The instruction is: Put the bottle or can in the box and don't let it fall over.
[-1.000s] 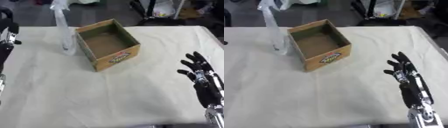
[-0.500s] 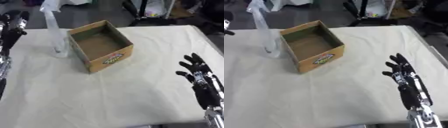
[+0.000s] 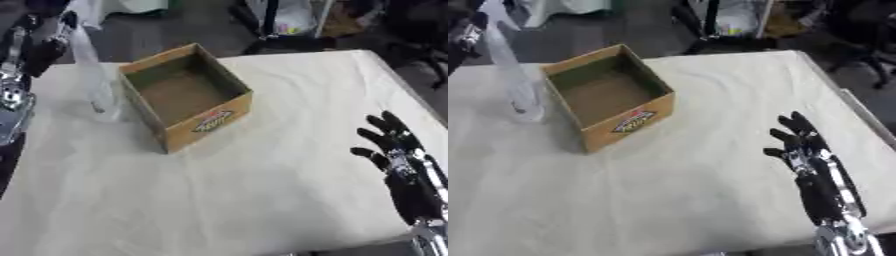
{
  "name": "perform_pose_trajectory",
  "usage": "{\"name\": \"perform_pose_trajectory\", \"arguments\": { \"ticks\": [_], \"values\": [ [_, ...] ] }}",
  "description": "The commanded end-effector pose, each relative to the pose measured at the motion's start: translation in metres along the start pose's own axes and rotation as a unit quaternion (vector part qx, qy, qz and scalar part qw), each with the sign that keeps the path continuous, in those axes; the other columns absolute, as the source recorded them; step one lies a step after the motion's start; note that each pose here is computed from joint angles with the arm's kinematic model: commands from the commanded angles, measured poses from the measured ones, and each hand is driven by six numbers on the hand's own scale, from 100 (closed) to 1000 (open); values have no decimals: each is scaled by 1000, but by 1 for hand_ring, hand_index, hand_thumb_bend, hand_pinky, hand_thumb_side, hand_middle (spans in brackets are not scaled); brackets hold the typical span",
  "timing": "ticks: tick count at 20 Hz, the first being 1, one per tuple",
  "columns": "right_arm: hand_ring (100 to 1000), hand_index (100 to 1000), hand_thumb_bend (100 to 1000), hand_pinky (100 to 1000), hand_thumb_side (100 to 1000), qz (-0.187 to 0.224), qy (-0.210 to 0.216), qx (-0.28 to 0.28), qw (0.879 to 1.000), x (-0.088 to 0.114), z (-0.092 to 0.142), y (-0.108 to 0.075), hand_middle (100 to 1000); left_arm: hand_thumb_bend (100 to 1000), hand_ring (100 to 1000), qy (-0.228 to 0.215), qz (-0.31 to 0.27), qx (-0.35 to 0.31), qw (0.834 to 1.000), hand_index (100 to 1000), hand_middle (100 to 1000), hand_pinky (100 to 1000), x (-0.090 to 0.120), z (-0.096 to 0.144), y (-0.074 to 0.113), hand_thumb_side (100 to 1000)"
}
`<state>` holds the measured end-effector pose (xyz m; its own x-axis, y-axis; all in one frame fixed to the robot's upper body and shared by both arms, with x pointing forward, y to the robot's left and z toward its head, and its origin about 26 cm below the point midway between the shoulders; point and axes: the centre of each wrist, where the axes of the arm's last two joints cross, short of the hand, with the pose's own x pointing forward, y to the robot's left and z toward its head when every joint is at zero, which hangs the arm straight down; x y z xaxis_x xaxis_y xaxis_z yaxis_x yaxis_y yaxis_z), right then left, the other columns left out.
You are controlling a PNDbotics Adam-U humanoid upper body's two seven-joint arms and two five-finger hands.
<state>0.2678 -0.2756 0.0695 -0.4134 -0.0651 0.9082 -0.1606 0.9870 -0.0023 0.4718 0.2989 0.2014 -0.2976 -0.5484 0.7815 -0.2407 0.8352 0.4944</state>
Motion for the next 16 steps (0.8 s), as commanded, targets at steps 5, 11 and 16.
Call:
{"name": "perform_pose_trajectory", "arguments": {
  "ticks": [5,11,16],
  "values": [
    [903,1000,100,734,532,5,-11,16,1000,6,-5,-2,928,449,1000,-12,-40,43,998,850,909,579,12,-18,23,652],
    [903,1000,100,734,533,4,-12,21,1000,7,-7,-1,927,445,1000,-3,-49,67,997,850,909,577,9,-23,29,652],
    [903,1000,100,734,534,5,-13,22,1000,7,-7,-1,928,444,1000,6,-53,76,996,850,906,573,5,-24,34,654]
  ]
}}
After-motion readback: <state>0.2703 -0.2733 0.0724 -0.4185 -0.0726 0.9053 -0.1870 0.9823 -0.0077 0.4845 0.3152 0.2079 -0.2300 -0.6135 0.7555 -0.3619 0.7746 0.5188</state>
